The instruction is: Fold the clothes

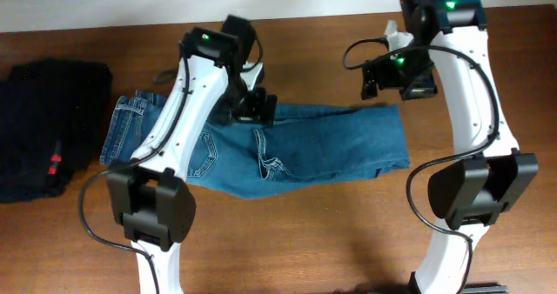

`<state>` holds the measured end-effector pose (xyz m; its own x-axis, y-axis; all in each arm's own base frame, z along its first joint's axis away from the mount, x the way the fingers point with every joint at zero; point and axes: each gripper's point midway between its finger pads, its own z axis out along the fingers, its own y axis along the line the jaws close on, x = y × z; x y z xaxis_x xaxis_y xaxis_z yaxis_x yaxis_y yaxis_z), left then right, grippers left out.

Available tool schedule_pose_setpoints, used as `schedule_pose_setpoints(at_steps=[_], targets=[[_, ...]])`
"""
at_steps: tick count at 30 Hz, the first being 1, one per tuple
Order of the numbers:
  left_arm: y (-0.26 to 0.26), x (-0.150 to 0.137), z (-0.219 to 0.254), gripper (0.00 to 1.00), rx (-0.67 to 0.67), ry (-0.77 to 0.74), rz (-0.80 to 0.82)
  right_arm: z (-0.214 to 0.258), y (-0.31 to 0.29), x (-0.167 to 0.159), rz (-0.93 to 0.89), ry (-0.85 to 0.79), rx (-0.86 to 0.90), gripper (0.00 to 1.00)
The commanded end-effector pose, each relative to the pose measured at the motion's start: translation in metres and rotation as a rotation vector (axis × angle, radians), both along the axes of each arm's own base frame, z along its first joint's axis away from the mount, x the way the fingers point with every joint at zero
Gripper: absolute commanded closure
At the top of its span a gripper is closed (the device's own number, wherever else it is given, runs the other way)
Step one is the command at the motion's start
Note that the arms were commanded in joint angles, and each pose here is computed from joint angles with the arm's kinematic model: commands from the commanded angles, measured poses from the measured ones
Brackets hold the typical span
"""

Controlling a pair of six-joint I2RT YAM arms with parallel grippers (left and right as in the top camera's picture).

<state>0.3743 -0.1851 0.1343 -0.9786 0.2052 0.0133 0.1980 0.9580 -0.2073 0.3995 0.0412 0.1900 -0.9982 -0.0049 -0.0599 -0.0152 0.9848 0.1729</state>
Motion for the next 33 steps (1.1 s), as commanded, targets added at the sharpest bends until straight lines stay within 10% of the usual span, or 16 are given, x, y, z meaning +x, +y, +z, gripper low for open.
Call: schedule_pose_setpoints(at_steps=[1, 9, 33], targets=[[-0.007, -0.012, -0.032, 0.07, -0.036, 0.109, 0.051, -0.005, -0.01, -0.003, 0.021, 0.016, -0.019, 0.09], [-0.049, -0.028, -0.061, 0.08, -0.307, 0.208, 0.049, -0.011, -0.015, -0.004, 0.028, 0.03, -0.031, 0.08], [-0.038, -0.007, -0.09, 0.08, -0.197, 0.148, 0.164, -0.014, -0.015, -0.006, 0.051, 0.037, -0.031, 0.08]])
